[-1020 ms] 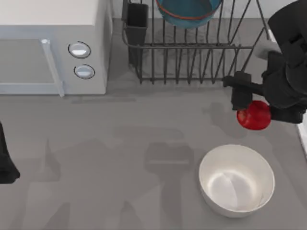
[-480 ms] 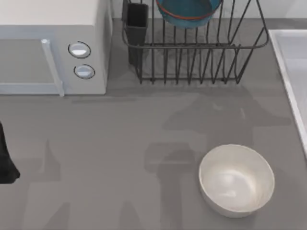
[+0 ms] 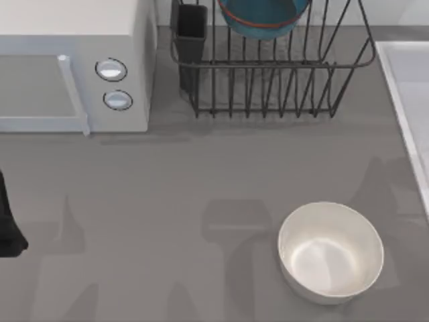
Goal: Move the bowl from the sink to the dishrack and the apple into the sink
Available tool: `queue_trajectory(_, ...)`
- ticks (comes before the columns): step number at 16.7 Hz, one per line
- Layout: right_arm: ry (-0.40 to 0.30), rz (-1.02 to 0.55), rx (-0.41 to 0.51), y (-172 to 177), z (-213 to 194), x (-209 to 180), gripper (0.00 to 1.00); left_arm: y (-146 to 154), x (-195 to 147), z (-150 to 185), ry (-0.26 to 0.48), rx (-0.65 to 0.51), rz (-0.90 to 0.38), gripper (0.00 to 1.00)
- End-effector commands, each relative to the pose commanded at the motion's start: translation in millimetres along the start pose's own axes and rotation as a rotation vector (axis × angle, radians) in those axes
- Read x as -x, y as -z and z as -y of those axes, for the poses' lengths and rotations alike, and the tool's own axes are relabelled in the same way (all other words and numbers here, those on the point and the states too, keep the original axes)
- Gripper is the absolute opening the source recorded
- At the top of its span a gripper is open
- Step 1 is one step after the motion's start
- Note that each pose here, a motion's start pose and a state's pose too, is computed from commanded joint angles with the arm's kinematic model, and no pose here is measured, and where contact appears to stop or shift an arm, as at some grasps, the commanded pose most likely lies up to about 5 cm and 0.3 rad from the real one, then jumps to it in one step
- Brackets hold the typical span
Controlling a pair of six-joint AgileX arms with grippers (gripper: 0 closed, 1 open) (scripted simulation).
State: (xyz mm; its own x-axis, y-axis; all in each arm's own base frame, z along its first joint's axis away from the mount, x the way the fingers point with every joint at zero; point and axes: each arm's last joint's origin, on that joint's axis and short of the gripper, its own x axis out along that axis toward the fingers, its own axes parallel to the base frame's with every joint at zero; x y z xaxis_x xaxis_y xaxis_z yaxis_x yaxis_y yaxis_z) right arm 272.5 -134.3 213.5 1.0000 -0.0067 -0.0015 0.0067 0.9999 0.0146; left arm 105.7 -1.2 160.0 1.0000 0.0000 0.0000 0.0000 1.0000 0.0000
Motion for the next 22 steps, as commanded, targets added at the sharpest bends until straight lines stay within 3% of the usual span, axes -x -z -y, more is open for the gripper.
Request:
queue_trajectory(9,0.004,-0.004,0.009,12.5,4.2,1.6,0.00,0.0,0.0,0.0,0.000,0.000,0.000,1.00)
queue_trajectory(22,0.003,0.005,0.016,148.6,5.8,3.0,0.00,0.0,0.0,0.0,0.000,0.000,0.000,1.00)
